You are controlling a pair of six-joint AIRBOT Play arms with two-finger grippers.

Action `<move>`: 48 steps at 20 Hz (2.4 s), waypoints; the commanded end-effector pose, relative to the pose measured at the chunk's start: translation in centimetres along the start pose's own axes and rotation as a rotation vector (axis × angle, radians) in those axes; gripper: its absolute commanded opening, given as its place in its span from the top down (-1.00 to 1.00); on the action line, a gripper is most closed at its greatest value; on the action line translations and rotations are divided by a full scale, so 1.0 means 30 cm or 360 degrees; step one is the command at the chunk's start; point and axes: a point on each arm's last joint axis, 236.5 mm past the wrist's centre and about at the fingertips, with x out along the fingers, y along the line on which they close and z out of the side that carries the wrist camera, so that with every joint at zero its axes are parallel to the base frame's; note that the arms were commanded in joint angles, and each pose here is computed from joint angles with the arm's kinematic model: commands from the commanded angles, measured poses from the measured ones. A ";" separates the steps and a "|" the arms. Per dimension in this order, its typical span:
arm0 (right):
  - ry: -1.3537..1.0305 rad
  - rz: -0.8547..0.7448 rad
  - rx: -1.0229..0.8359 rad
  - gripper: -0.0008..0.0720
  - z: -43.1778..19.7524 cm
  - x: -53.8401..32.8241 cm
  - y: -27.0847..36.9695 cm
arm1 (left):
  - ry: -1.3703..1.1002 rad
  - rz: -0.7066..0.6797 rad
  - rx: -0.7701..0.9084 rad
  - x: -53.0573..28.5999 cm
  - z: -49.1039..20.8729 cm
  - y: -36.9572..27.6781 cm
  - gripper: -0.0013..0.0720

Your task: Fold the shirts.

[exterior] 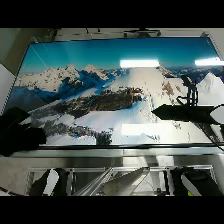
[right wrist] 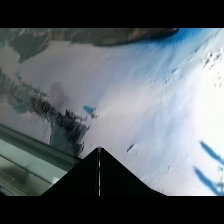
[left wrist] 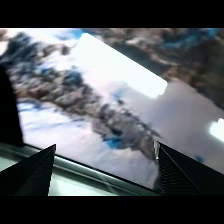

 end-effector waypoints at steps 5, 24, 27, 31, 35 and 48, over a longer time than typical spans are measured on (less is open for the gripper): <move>-0.0001 0.0002 0.0007 0.92 0.002 0.003 -0.001 | 0.0172 0.0561 -0.0627 0.031 -0.048 0.622 -1.00; -0.0056 -0.0005 0.0011 0.92 0.031 0.005 -0.006 | -0.0155 0.0027 -0.0717 0.393 0.196 0.771 0.92; -0.0009 0.0011 0.0018 0.92 0.009 0.007 0.001 | -0.0224 -0.0210 -0.0619 0.329 0.280 0.557 0.92; -0.0007 0.0009 0.0016 0.92 0.008 0.007 0.000 | -0.0311 -0.1013 -0.0199 0.104 0.370 -0.139 0.92; -0.0002 -0.0036 -0.0008 0.92 0.006 0.008 -0.023 | -0.0117 -0.1387 0.0416 -0.037 0.102 -0.723 0.92; 0.0006 -0.0205 -0.0077 -0.48 0.007 -0.006 -0.108 | 0.0577 -0.1319 0.0959 0.348 -0.521 -1.186 -0.98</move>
